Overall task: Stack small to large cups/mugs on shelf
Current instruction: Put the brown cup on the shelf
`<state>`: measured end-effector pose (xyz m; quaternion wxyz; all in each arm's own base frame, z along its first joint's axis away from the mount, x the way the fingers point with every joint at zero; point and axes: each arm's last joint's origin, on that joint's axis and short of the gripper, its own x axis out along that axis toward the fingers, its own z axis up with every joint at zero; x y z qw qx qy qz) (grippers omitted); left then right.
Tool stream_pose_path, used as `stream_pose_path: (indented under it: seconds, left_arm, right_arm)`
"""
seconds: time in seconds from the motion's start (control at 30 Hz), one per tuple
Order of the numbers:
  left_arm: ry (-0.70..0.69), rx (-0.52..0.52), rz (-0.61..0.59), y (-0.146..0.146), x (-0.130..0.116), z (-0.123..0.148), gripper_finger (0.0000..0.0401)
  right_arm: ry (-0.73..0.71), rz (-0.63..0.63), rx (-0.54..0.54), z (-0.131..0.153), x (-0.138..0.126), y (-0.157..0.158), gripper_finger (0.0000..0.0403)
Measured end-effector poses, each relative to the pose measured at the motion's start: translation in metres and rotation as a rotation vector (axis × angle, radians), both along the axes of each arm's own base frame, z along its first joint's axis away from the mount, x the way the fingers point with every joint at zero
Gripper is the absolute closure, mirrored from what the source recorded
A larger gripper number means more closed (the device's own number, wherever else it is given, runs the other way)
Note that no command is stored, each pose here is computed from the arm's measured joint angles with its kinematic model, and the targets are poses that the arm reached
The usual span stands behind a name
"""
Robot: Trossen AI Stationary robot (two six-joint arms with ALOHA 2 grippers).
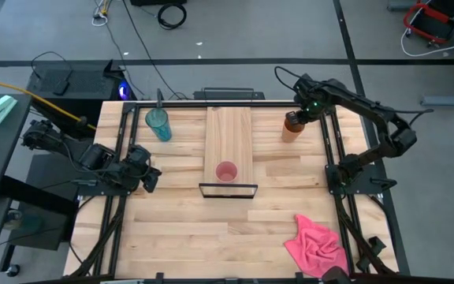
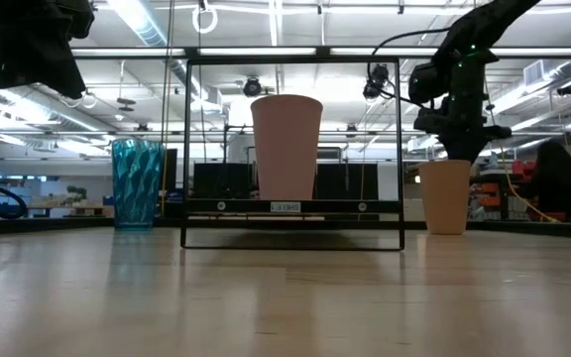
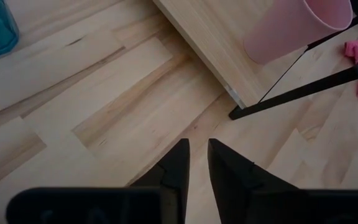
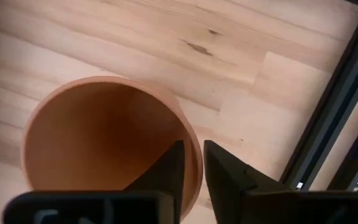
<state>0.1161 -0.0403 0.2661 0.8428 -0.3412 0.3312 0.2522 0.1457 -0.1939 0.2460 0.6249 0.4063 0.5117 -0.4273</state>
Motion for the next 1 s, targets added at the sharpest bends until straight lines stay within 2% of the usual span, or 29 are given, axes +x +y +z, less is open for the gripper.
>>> stream_pose_path:
  seconds: [0.2,0.37,0.7,0.87,1.0]
  left_arm:
    - [0.001,0.001,0.0,0.0,0.0,0.0,0.0339]
    - [0.001,0.014,-0.001,0.0,0.0,0.0,0.034]
    - [-0.008,0.067,0.003,0.001,0.0,0.0,0.0355]
    - [-0.011,0.069,0.01,0.002,0.001,0.0,0.0355]
    - [-0.014,0.074,0.015,0.002,0.001,0.001,0.0354]
  right_arm:
    - [0.011,0.026,0.015,-0.005,0.003,-0.003,0.039]
    - [0.003,0.054,0.0,0.002,0.0,0.001,0.0394]
    - [-0.113,0.108,-0.148,0.066,0.005,0.014,0.0399]
    - [-0.205,0.139,-0.238,0.107,0.017,0.022,0.04]
    - [-0.255,0.172,-0.266,0.133,0.031,0.029,0.04]
